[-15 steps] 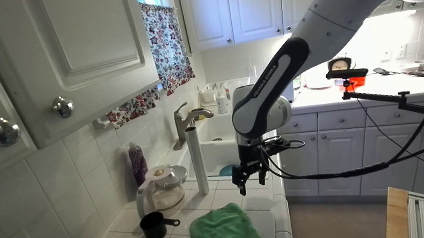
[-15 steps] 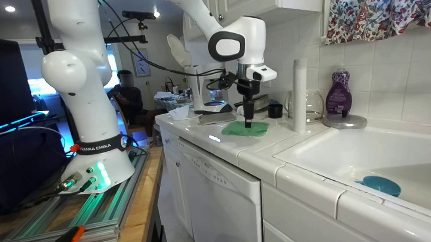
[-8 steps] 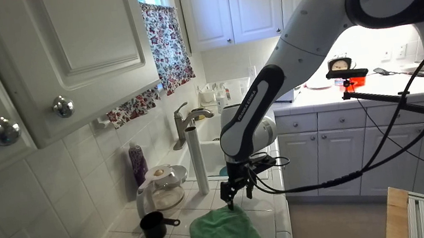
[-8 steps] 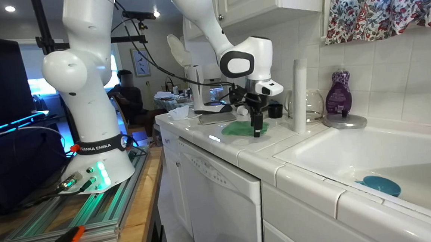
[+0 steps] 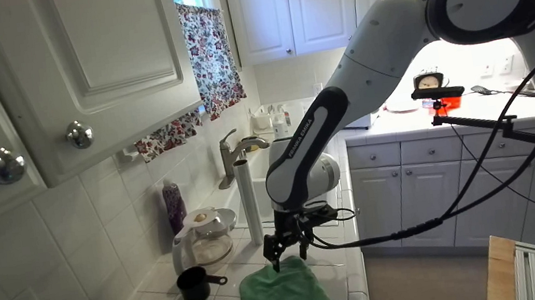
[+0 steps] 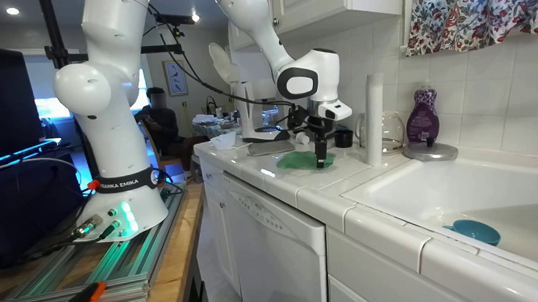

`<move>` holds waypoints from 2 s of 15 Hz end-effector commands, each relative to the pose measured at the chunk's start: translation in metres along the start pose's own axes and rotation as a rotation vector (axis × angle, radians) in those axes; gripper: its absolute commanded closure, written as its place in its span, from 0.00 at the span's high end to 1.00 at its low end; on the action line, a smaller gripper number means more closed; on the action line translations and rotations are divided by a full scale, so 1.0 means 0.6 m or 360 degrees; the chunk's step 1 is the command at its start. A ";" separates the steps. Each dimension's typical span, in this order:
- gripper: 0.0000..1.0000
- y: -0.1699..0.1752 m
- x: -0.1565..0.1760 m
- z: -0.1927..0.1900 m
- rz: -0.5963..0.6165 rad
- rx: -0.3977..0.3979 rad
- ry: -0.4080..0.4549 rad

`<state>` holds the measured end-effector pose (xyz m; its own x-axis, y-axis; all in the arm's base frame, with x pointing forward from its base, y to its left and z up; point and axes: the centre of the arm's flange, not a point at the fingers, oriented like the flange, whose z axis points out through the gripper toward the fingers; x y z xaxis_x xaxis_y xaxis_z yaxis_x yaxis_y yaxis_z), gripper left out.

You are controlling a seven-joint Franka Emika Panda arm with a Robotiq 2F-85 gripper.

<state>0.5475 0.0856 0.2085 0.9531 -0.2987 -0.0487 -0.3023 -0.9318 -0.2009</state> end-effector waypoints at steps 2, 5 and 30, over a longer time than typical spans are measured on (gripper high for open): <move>1.00 0.014 -0.032 -0.028 0.0252 0.0080 0.0104; 1.00 0.008 -0.013 -0.017 0.0189 0.0056 0.0078; 0.01 0.023 0.011 0.000 0.0081 -0.0073 0.0116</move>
<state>0.5429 0.0643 0.2047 0.9286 -0.3710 -0.0060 -0.3666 -0.9147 -0.1703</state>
